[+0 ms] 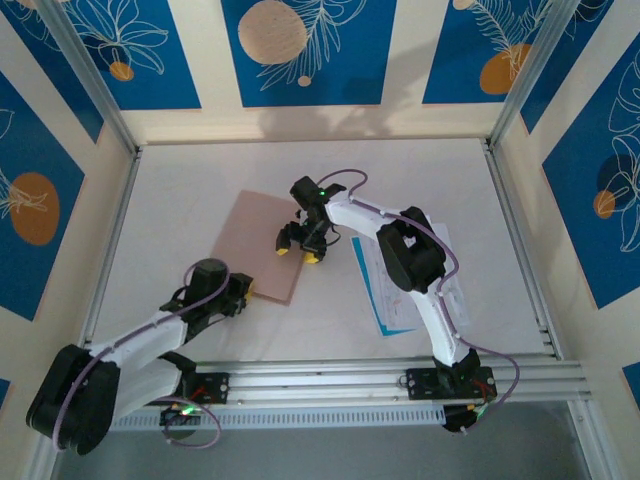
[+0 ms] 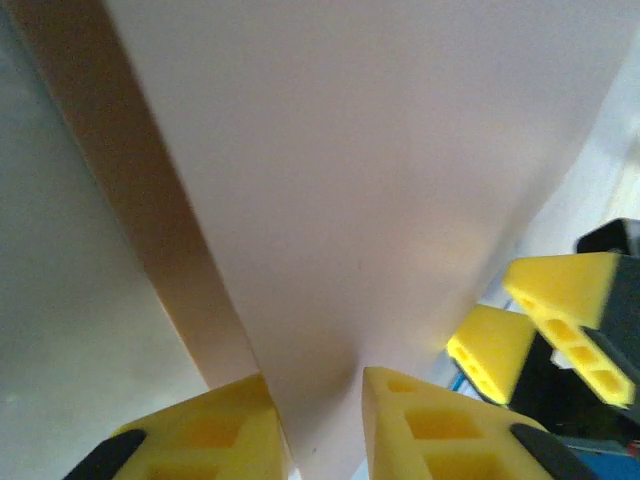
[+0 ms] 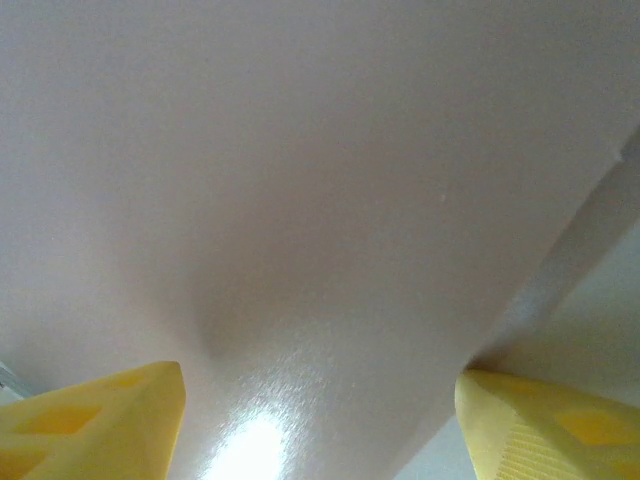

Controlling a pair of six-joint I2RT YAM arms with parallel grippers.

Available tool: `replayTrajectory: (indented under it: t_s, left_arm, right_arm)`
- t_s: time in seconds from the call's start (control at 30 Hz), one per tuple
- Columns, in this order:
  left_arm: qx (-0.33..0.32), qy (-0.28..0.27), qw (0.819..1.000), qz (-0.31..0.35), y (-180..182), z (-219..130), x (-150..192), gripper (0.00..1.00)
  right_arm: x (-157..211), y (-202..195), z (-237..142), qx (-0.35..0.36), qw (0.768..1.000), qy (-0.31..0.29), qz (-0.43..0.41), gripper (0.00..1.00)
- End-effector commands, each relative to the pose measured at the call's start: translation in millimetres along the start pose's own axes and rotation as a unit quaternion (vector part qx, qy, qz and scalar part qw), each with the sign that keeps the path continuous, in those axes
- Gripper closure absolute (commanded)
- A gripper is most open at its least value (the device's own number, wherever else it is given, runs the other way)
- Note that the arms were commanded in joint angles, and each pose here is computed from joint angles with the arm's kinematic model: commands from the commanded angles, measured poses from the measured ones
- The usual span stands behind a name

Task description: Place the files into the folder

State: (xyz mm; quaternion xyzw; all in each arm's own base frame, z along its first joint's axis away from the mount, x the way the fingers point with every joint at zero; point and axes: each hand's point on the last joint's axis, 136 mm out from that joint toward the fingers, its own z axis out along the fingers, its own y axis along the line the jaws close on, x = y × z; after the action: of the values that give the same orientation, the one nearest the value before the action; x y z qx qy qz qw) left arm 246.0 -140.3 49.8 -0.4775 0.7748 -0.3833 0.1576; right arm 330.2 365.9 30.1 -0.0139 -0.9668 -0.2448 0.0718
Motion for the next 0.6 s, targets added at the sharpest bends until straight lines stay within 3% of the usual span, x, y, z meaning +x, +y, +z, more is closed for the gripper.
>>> replayTrajectory:
  t_s: [0.0,0.3,0.57]
  left_arm:
    - [0.03,-0.007,1.0,0.002,-16,-7,0,0.81]
    - [0.058,0.003,0.998,-0.011,-24,-11,3,1.0]
    - [0.074,0.019,0.997,-0.025,-32,-10,8,1.0]
  right_arm:
    - [12,-37,38,0.042,0.998,0.046,0.027,0.26]
    - [4,-9,18,-0.023,0.998,0.039,0.044,0.31]
    - [3,11,-1,-0.073,0.994,0.037,0.074,0.41]
